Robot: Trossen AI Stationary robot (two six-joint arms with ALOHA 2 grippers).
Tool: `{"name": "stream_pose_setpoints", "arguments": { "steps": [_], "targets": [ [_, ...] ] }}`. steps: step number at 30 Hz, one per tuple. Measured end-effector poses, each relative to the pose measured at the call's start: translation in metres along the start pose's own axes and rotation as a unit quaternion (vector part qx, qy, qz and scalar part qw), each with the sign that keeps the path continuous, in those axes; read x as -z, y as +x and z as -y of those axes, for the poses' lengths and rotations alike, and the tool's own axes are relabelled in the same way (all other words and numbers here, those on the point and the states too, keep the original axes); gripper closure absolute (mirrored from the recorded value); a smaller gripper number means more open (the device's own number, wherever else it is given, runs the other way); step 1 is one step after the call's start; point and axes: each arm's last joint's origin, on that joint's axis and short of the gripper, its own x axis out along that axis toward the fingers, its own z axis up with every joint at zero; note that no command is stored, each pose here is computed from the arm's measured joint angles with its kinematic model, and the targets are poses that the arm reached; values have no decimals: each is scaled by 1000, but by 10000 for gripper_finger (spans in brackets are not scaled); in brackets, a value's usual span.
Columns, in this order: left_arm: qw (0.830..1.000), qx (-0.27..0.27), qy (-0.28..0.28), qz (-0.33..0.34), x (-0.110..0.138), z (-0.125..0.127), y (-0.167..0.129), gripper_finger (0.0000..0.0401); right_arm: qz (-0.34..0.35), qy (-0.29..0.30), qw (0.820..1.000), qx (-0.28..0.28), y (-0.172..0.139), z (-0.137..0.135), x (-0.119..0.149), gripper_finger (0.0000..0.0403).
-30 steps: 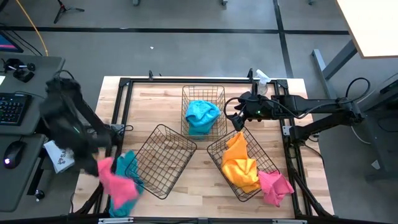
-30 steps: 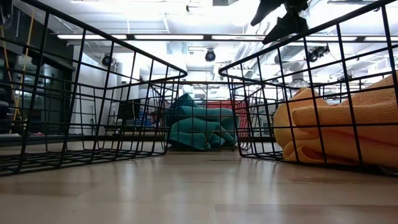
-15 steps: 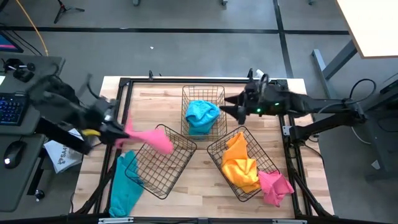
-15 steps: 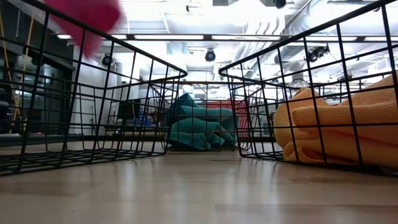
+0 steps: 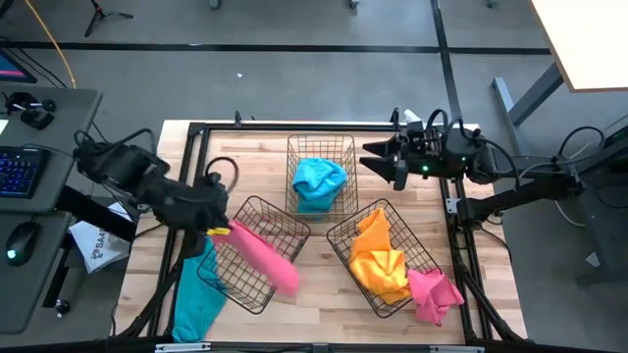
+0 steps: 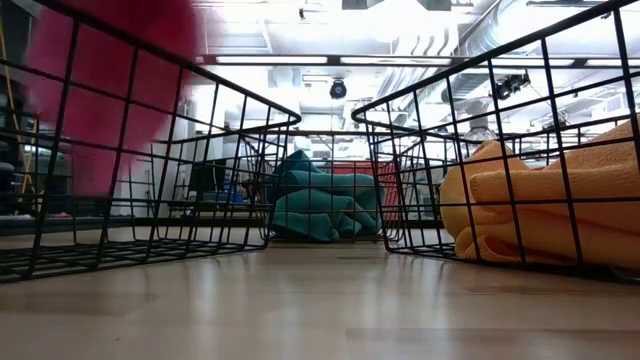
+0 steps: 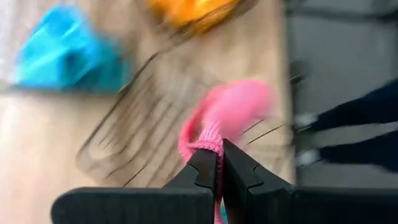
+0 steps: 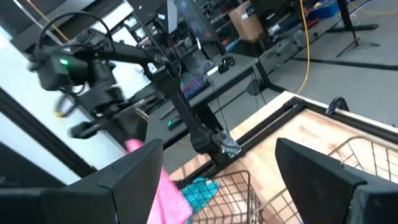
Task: Sort microfiber towel by color & place in baskets
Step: Put the left pink microfiber cloth into the bottom left wire basket, then put the pink microfiber cloth into the bottom left wire basket
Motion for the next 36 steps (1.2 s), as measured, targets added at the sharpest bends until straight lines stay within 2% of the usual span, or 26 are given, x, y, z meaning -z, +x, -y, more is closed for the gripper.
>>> {"name": "stream_pose_setpoints", "arguments": {
  "steps": [2,4,7,10,13,17,24,27,30,33,36],
  "targets": [
    [998,-51,-7,-23,4,-3,4,401,-10,-2,1000,1,0,-1,3,96],
    [996,-85,-17,-6,2,-4,10,401,-17,-3,1000,0,0,-2,5,96],
    [992,-117,-37,16,1,-3,21,401,-22,-4,1000,-3,0,-3,7,96],
    [990,-130,-59,-4,5,-4,38,401,-26,-5,1000,-8,-1,-5,8,96],
    [994,-82,-75,-19,7,2,61,401,-28,-6,1000,-9,-1,-6,9,96],
    [997,6,-73,3,3,16,87,401,-30,-10,999,-7,-1,-6,9,96],
    [991,-23,-126,-50,28,11,129,387,-39,-13,999,-1,-1,-4,11,96],
    [988,-14,-131,-81,37,10,137,361,-46,-16,999,4,-1,-3,12,96],
    [988,-2,-109,-107,41,10,139,323,-54,-18,998,10,-1,-2,14,96],
    [987,20,-92,-128,42,8,139,281,-67,-21,997,18,-2,0,16,96],
    [983,51,-102,-147,40,5,139,245,-85,-14,996,24,-2,1,19,96]
  ]
}}
